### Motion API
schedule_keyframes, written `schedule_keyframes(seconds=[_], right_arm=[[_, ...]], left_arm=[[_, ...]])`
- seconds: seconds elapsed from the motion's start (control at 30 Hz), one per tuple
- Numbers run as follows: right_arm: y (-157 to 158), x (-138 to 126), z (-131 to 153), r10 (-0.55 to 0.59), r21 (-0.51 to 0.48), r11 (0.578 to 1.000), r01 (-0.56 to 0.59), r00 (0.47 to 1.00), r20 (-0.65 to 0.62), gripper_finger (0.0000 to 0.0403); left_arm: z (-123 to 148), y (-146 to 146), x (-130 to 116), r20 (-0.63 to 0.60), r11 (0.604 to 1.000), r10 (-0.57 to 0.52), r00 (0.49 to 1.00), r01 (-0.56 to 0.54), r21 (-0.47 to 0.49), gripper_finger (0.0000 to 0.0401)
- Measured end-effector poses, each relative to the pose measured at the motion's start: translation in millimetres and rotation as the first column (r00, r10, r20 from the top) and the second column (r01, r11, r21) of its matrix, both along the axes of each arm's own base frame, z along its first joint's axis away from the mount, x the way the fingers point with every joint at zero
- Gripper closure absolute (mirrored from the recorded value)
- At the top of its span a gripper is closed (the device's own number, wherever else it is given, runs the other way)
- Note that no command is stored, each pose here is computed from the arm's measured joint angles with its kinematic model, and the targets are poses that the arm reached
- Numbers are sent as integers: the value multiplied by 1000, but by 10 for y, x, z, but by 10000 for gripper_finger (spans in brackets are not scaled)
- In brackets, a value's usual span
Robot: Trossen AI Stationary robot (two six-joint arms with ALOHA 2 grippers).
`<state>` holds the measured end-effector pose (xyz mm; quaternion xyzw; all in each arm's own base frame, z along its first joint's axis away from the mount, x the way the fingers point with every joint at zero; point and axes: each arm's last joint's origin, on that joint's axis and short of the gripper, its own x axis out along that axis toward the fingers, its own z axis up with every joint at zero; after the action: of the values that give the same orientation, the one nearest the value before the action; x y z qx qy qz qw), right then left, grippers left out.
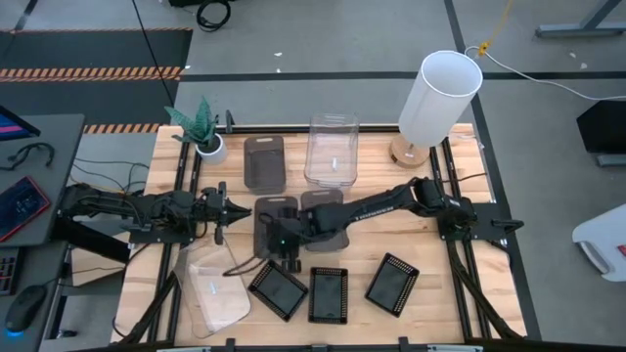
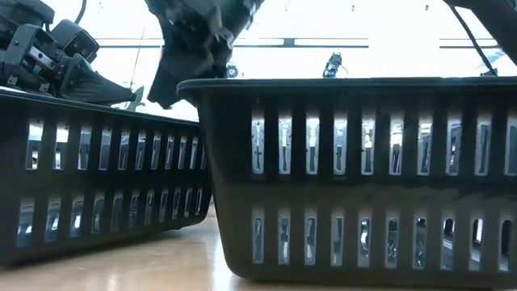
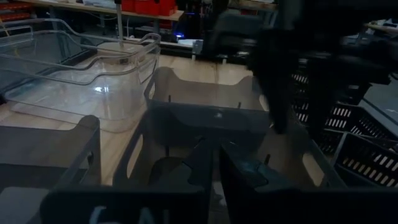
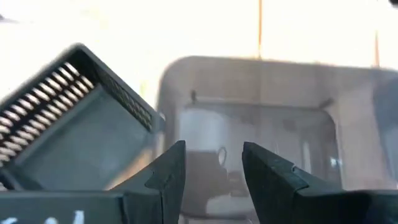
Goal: Stack baskets by color
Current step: Stack the left transparent black bin on top of the right transparent black bin
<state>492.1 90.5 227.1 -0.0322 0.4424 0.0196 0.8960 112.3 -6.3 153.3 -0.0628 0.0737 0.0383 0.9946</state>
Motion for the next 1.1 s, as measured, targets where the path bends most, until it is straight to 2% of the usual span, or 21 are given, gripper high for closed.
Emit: schedule_keyframes(seconds=[0.17, 0.27, 0.5, 0.73, 1.1], right_arm=[[237, 6, 35, 14, 21, 1000, -16, 998, 69, 237], [336, 14, -50, 22, 13, 1000, -23, 998, 64, 227], [369, -35, -160, -7, -55, 998, 9, 999, 35, 179], [374, -72, -260, 2, -71, 997, -2, 1000, -2, 142], [304, -133, -489, -10, -83, 997, 4, 998, -62, 160]], left_arm=[[1, 0, 0, 0, 1000, 0, 1000, 0, 0, 372], [0, 0, 0, 0, 1000, 0, 1000, 0, 0, 375], [1, 0, 0, 0, 1000, 0, 1000, 0, 0, 368], [-1, 0, 0, -1, 1000, 0, 1000, 0, 0, 369], [1, 0, 0, 0, 1000, 0, 1000, 0, 0, 365]])
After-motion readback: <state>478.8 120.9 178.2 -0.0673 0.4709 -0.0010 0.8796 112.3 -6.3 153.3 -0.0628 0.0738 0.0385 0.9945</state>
